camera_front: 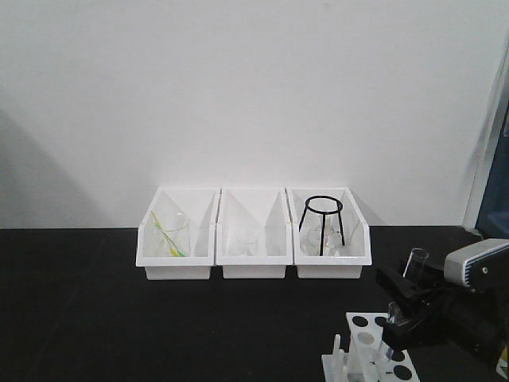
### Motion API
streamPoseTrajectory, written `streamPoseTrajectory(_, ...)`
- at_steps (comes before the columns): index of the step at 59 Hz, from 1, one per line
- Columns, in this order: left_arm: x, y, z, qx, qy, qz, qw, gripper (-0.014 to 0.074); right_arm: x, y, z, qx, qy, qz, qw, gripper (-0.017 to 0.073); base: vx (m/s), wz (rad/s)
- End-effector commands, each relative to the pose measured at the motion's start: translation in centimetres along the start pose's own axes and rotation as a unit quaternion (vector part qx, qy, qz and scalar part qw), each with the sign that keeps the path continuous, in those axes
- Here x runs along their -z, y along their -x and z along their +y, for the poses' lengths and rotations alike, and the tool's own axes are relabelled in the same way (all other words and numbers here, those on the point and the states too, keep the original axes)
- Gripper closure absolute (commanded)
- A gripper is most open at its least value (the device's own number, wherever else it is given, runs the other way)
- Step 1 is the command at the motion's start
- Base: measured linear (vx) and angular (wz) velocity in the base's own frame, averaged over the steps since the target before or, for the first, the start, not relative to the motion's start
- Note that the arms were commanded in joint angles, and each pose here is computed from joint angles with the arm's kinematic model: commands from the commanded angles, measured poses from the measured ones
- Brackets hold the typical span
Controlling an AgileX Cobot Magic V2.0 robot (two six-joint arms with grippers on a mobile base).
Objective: Flip and reinsert test tube from rack
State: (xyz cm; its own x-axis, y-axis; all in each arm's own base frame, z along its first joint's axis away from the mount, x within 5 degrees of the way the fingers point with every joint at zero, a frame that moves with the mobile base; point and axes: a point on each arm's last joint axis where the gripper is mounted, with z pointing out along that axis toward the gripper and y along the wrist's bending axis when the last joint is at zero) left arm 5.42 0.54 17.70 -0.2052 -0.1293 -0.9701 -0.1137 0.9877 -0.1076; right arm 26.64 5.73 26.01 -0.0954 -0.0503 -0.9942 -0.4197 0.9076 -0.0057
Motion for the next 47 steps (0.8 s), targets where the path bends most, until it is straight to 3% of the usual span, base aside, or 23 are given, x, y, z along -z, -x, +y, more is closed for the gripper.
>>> streamPoseTrajectory(1, 0.1, 0.8, -0.2, 0.001, -0.011, -0.048, 0.999, 0.06, -0.3, 1.9, 0.1, -0.013, 0.016, -0.073, 0.997, 0.0519, 0.0, 0.0)
streamPoseTrajectory(7, 0.1, 0.8, -0.2, 0.001, -0.011, -0.048, 0.999, 0.06, -1.0, 0.7, -0.1, -0.021, 0.017, -0.049, 0.998, 0.0519, 0.0, 0.0)
streamPoseTrajectory(27, 0.1, 0.8, -0.2, 0.001, -0.011, -0.048, 0.999, 0.06, -1.6, -0.5, 0.1, 0.013, 0.037, -0.02, 0.999, 0.0519, 0.0, 0.0)
streamPoseTrajectory(47, 0.1, 0.8, -0.2, 0.001, -0.011, -0.048, 0.999, 0.06, -3.1, -3.1, 0.0, -0.014, 0.058, -0.002, 0.998, 0.0508, 0.0, 0.0)
